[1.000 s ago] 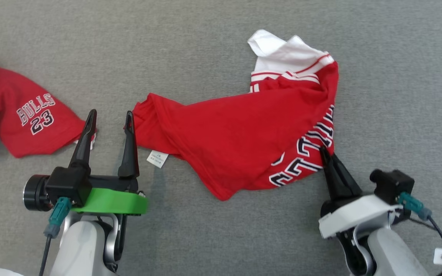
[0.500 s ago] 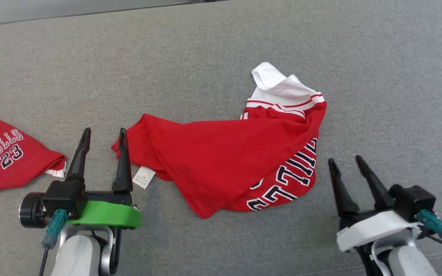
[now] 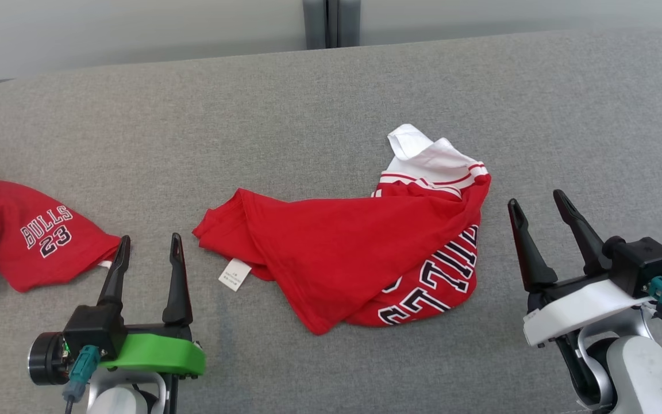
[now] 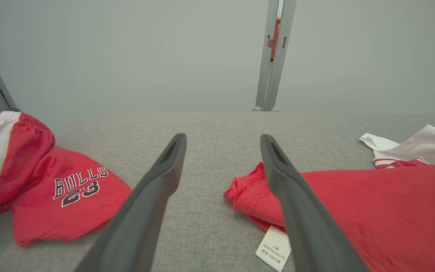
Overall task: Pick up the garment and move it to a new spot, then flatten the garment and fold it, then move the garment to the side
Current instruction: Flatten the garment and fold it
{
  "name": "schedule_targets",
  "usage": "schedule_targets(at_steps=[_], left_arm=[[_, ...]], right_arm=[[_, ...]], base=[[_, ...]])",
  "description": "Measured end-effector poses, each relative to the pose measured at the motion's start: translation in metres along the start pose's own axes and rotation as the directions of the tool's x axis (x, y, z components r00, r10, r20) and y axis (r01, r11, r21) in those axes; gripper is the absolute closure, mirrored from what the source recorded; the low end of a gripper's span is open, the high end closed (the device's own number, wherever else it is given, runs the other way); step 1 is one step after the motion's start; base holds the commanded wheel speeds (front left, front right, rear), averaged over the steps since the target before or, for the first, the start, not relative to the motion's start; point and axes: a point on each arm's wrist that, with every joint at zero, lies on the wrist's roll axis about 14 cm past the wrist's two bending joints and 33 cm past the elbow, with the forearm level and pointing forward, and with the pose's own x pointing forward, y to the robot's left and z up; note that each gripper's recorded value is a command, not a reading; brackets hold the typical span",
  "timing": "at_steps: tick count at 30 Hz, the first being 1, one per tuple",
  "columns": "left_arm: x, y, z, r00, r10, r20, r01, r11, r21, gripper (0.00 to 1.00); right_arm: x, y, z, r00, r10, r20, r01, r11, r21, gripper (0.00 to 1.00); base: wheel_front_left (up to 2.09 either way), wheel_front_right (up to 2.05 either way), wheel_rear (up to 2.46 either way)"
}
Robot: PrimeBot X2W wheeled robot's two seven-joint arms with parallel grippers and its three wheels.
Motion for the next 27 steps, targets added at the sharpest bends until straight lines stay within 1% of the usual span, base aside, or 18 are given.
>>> schedule_targets(at_steps=[6, 15, 18, 22, 27], left_arm=[[-0.005, 0.005, 0.006, 1.000, 0.013, 0.010, -0.013, 1.000, 0.011, 0.00], [-0.001, 0.002, 0.005, 1.000, 0.002, 0.008, -0.002, 1.000, 0.011, 0.00], [0.010, -0.002, 0.010, 1.000, -0.013, 0.027, 0.013, 1.000, 0.008, 0.00], [0.025, -0.006, 0.009, 0.999, -0.031, 0.036, 0.031, 1.000, 0.004, 0.00], [0.041, -0.007, -0.003, 0.999, -0.045, 0.018, 0.045, 0.999, 0.000, 0.00]], right_arm=[[-0.001, 0.007, 0.003, 1.000, 0.017, 0.005, -0.017, 1.000, 0.011, 0.00], [0.003, 0.001, -0.008, 0.999, 0.009, -0.035, -0.008, 1.000, 0.017, 0.00], [0.015, -0.004, -0.013, 0.998, 0.014, -0.058, -0.014, 1.000, 0.001, 0.00], [0.040, -0.010, -0.026, 0.994, 0.039, -0.107, -0.042, 0.999, -0.029, 0.00], [0.079, -0.007, -0.051, 0.976, 0.100, -0.192, -0.114, 0.991, -0.066, 0.00]], base=[[0.00, 0.00, 0.00], [0.00, 0.00, 0.00], [0.00, 0.00, 0.00], [0.00, 0.00, 0.00], [0.00, 0.00, 0.00]])
